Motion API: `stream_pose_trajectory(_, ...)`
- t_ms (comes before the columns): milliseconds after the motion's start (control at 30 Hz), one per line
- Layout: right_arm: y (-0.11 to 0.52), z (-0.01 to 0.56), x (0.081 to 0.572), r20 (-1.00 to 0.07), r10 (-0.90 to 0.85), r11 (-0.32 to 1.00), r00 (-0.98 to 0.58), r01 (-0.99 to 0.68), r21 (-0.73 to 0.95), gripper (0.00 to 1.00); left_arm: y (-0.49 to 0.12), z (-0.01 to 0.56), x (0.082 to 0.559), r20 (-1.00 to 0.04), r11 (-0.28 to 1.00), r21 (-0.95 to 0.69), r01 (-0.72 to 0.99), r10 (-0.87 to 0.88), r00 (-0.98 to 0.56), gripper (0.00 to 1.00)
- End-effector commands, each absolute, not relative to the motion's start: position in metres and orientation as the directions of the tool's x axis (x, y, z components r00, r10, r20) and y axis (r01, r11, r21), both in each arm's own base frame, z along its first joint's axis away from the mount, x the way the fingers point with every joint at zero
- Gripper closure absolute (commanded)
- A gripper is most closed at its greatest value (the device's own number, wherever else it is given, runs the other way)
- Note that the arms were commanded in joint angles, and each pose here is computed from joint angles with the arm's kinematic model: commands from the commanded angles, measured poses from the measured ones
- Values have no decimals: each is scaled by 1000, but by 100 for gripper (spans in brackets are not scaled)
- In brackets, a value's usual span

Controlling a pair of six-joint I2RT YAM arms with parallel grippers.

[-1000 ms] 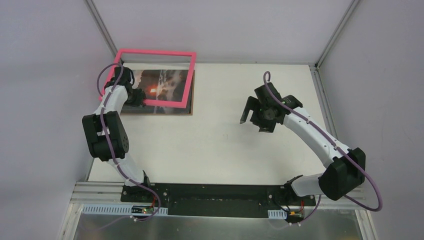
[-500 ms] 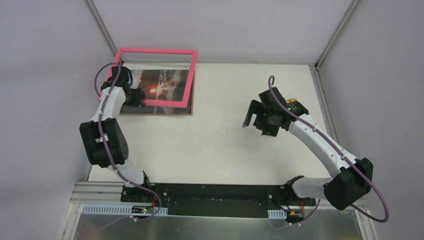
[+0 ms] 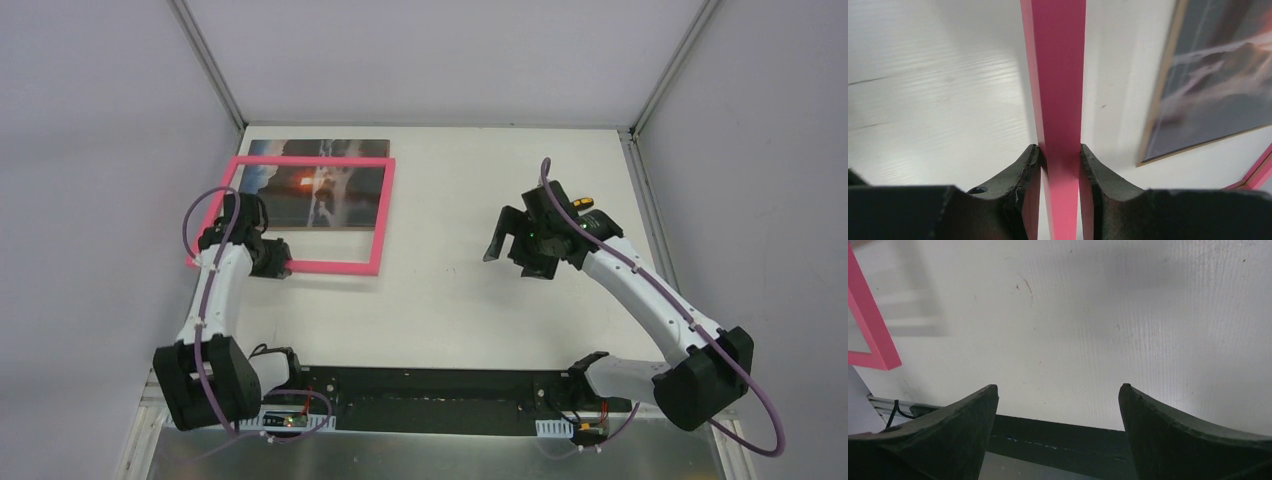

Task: Take the photo out of the frame

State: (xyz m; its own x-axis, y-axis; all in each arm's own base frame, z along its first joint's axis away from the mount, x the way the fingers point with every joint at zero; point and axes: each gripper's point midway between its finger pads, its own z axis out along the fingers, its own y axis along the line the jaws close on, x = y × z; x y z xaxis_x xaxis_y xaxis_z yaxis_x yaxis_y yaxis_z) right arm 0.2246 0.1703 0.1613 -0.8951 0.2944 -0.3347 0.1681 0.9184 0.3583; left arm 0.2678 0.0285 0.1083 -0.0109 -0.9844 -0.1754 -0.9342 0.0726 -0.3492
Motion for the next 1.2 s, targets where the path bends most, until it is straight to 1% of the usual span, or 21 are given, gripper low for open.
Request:
stream_pose_trajectory(0,174,164,210,-324,272,909,-906,131,396,6,31,126,232,-221,66,-403,-913,-975,27,100)
stream_pose_trajectory(100,177,161,204,-315,264,907,-911,124,403,6,21,127,198,-204,65,-376,-924,-979,14,100)
stream_pose_trajectory(200,180,160,199,-319,254,909,-913,113,401,6,24,128,163,-247,51,-332,-942,-968,34,100)
stream_pose_trajectory(300,183,160,194,-315,251,907,-915,109,407,6,30,131,139,-303,76,-289,-954,-953,16,100)
stream_pose_trajectory(400,185,160,189,-319,240,909,-917,98,404,6,31,132,116,-317,68,-220,-973,-948,5,100)
stream_pose_trajectory(467,184,160,186,-319,237,911,-918,96,401,6,30,131,103,-312,41,-177,-983,-950,17,100)
stream_pose_trajectory(667,181,161,184,-330,239,913,-913,96,397,6,23,126,90,-280,8,-141,-990,-959,32,100)
stream_pose_trajectory(800,180,162,185,-335,239,913,-911,94,397,6,22,125,82,-270,-15,-86,-996,-962,38,100)
stream_pose_trajectory(967,179,161,184,-334,240,914,-912,96,395,6,23,117,78,-265,-76,-1,-997,-961,73,100)
stream_pose_trajectory(1067,179,162,183,-335,236,914,-912,92,394,6,26,116,82,-268,-64,38,-997,-962,52,100)
stream_pose_trajectory(1167,178,163,184,-342,233,917,-910,88,390,6,31,121,79,-297,-48,63,-997,-954,27,100)
